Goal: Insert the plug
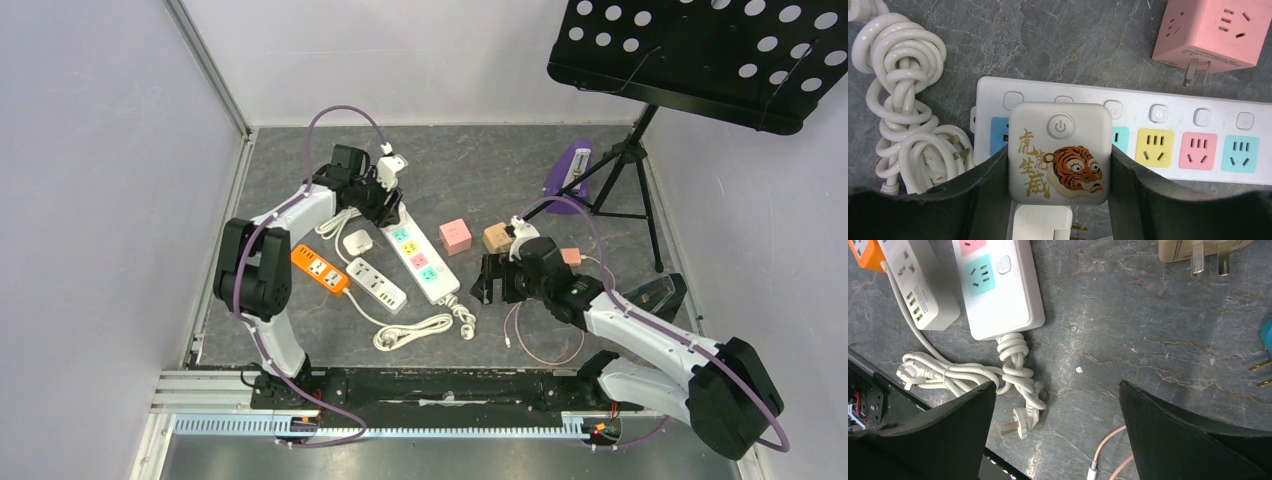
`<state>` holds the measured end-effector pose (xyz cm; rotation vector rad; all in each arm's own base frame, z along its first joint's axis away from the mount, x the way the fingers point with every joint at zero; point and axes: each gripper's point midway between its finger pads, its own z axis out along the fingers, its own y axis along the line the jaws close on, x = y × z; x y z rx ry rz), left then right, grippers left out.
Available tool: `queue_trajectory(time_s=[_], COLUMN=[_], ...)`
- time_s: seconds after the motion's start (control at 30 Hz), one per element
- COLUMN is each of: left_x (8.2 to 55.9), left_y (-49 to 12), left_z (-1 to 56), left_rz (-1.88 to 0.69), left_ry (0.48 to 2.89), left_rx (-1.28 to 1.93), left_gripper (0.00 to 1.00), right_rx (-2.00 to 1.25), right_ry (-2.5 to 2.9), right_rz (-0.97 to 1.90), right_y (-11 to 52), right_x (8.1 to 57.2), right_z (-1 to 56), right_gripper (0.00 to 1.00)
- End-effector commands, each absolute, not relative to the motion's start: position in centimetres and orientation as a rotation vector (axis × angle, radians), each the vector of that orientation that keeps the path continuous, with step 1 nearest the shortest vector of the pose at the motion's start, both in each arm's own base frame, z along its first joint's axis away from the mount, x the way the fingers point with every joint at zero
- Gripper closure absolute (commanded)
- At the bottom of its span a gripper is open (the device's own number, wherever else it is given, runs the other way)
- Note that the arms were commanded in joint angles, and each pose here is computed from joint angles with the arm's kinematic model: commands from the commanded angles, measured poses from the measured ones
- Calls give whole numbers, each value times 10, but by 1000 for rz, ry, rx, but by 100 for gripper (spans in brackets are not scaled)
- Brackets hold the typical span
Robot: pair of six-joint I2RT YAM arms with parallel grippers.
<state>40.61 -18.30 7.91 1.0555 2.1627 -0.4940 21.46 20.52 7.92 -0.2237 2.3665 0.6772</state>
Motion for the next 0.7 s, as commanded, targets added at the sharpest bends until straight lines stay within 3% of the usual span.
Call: queue_trajectory(time_s=[0.0, 0.37, 0.67], left_x=[362, 356, 365], left_y=[-172, -159, -163], left_z=[19, 2, 52], left_rz=[-600, -517, -493], left_ry=[2476, 2536, 2417], left_rx=[984, 890, 701], left_gripper=[98, 98, 98], right_rx=[-221, -218, -228], right_ry=[2296, 2264, 2252], right_rz=[704, 692, 694], right_y=[210, 207, 208], right_x=[222, 225, 226], right_z=[95, 104, 106], right_gripper=[5, 4, 3])
